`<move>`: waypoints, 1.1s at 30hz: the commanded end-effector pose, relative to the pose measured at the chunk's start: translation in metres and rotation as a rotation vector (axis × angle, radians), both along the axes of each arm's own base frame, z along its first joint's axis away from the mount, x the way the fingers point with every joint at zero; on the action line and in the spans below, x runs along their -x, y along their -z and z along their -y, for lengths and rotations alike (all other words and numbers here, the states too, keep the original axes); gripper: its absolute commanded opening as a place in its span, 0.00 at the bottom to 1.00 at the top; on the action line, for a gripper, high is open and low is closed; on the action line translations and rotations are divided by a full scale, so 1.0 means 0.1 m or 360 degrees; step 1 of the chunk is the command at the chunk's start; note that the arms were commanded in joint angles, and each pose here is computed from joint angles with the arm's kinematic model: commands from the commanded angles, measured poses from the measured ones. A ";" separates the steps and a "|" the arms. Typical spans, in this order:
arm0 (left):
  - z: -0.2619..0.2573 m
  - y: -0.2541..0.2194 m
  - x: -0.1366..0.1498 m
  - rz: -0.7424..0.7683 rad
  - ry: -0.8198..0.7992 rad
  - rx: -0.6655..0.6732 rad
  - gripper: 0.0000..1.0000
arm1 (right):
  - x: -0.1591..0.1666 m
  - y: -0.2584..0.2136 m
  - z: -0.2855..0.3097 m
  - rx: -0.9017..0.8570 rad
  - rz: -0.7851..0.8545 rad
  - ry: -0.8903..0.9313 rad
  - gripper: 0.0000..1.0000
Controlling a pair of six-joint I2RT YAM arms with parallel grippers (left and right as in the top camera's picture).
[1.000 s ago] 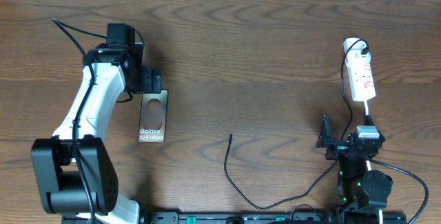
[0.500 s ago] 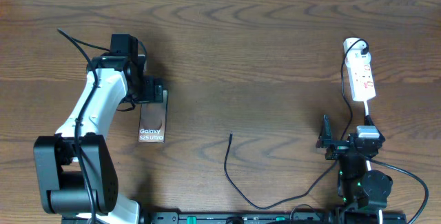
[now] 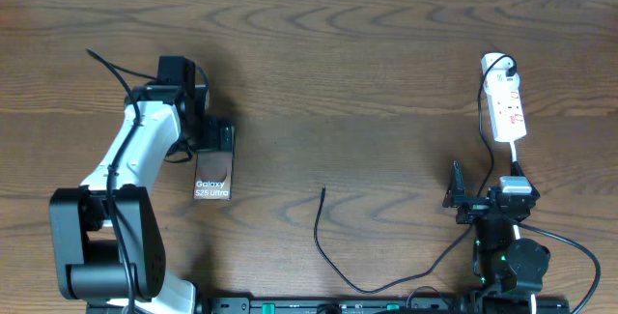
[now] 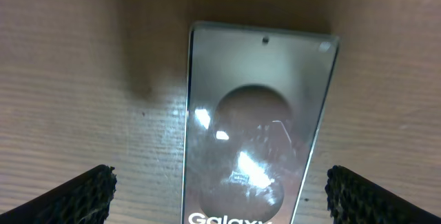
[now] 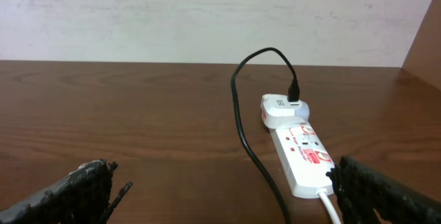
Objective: Plug charger to phone and switch on socket
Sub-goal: 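Move the left gripper forward over the phone in clear case, then lower the left gripper and close it on the phone's sides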
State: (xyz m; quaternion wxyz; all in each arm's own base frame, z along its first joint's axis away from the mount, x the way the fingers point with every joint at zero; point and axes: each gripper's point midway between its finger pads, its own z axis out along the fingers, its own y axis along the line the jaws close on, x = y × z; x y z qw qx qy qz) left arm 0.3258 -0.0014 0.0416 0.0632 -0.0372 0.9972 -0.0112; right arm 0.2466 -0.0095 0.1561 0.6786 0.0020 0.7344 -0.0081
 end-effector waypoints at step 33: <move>0.07 0.52 0.17 -0.0180 0.0082 0.0004 0.98 | 0.00 0.01 -0.01 0.0000 -0.0003 -0.0004 0.99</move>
